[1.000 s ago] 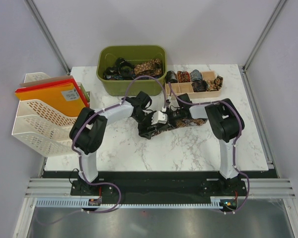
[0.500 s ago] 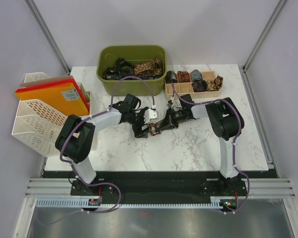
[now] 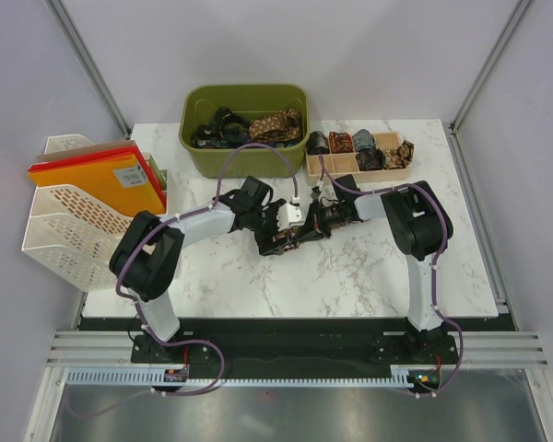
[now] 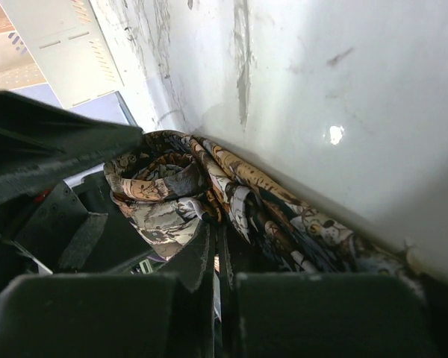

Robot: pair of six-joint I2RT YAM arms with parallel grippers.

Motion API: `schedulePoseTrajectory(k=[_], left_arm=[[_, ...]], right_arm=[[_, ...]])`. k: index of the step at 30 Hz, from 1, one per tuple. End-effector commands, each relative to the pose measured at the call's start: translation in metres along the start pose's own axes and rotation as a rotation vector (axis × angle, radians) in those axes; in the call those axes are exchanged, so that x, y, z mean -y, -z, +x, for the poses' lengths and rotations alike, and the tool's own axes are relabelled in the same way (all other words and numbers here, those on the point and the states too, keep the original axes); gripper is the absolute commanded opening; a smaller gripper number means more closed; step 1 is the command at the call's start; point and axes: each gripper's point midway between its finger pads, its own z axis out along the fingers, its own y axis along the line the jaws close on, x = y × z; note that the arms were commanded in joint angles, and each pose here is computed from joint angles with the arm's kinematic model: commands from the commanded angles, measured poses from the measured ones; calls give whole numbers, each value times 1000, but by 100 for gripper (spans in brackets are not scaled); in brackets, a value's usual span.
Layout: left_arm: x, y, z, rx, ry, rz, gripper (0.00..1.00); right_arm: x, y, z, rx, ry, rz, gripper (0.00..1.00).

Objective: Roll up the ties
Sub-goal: Roll the tie at the center of the board.

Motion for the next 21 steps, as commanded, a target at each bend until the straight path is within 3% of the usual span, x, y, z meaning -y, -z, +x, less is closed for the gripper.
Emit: schedulePoseTrajectory(k=[1, 7, 10, 17, 21], left_arm=[[-2, -4, -13, -3, 32, -12, 81], [-16, -3, -27, 18, 69, -54, 62], [-16, -4, -37, 46, 76, -41, 57], [-26, -25, -44, 16, 119, -32, 55], [-17, -40, -33, -63, 150, 29, 54]], right_arm=[[61, -15, -7, 77, -43, 207, 0], [53, -21, -7, 80, -41, 199, 0], [46, -23, -7, 83, -41, 195, 0], [37, -32, -3, 70, -42, 180, 0], [26, -34, -6, 76, -39, 157, 0]])
